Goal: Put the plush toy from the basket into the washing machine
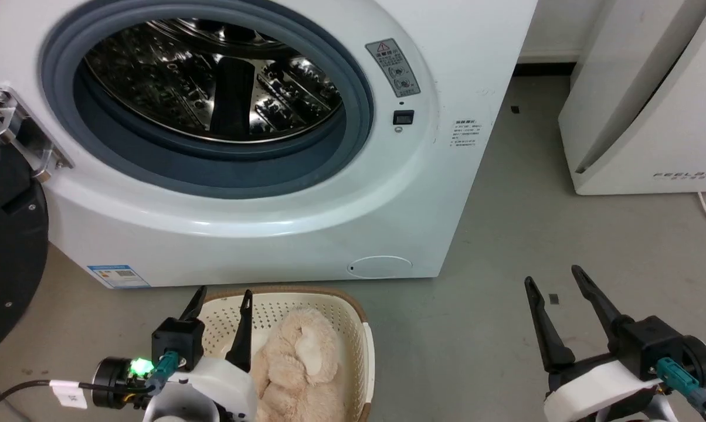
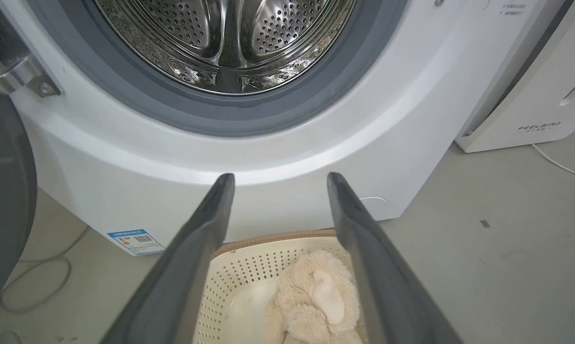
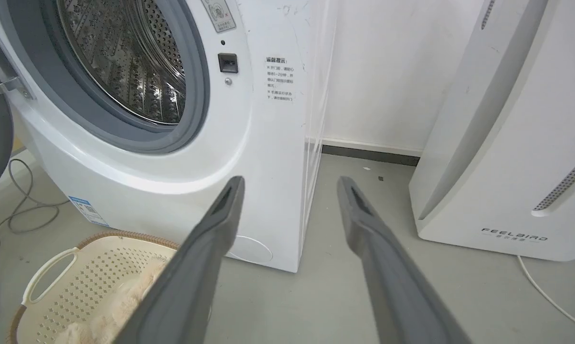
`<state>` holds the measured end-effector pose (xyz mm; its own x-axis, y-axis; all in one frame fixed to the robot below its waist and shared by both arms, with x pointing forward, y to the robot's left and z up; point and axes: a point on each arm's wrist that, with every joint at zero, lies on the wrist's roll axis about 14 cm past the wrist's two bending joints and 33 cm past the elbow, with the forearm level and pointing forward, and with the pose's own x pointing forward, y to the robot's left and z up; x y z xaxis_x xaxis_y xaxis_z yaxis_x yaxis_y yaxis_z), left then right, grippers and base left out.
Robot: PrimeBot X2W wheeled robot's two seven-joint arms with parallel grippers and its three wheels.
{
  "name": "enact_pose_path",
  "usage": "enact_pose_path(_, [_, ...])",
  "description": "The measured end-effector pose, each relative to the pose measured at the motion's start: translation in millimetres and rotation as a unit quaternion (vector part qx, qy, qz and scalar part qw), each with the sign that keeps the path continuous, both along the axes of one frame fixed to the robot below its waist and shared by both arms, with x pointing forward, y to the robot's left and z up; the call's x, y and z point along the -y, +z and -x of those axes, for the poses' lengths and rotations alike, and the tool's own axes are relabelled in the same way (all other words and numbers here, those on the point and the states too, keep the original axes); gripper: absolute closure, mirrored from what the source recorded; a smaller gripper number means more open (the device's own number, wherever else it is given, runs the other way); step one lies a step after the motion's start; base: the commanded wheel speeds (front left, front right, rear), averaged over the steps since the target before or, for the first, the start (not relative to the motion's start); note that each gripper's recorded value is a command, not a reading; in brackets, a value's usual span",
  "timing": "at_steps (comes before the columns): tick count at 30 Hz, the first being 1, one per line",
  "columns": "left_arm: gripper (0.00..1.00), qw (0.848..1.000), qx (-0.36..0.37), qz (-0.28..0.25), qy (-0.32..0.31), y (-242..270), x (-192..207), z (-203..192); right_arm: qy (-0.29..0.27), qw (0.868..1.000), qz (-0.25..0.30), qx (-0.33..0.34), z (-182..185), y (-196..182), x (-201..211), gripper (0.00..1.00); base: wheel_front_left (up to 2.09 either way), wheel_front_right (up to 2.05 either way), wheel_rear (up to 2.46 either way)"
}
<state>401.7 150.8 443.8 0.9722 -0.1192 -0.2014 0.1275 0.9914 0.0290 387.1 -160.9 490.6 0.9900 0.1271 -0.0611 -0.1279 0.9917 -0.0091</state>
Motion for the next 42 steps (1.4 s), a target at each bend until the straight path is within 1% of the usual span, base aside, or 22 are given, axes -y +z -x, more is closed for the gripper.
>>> enact_pose_path(11, [0.00, 1.000, -0.022, 0.000, -0.017, -21.3, 6.1, -13.3, -0.005, 1.000, -0.006, -0.004, -7.6, -8.7, 2.8, 0.00, 0.00, 0.00, 0.00])
enact_pose_path(24, [0.00, 0.997, -0.071, 0.000, -0.041, -60.9, 15.4, -19.5, -0.007, 1.000, -0.008, -0.017, -14.5, -23.9, 4.1, 0.00, 0.00, 0.00, 0.00])
enact_pose_path(35, [0.00, 0.991, -0.119, -0.004, -0.068, -99.5, 25.5, -27.0, -0.013, 0.999, -0.010, -0.029, -20.3, -38.5, 8.4, 0.00, 0.00, 0.00, 0.00])
enact_pose_path(42, [0.00, 0.981, -0.171, -0.008, -0.088, -136.2, 32.2, -24.7, -0.017, 0.999, -0.010, -0.036, -25.8, -48.7, 11.2, 0.00, 0.00, 0.00, 0.00])
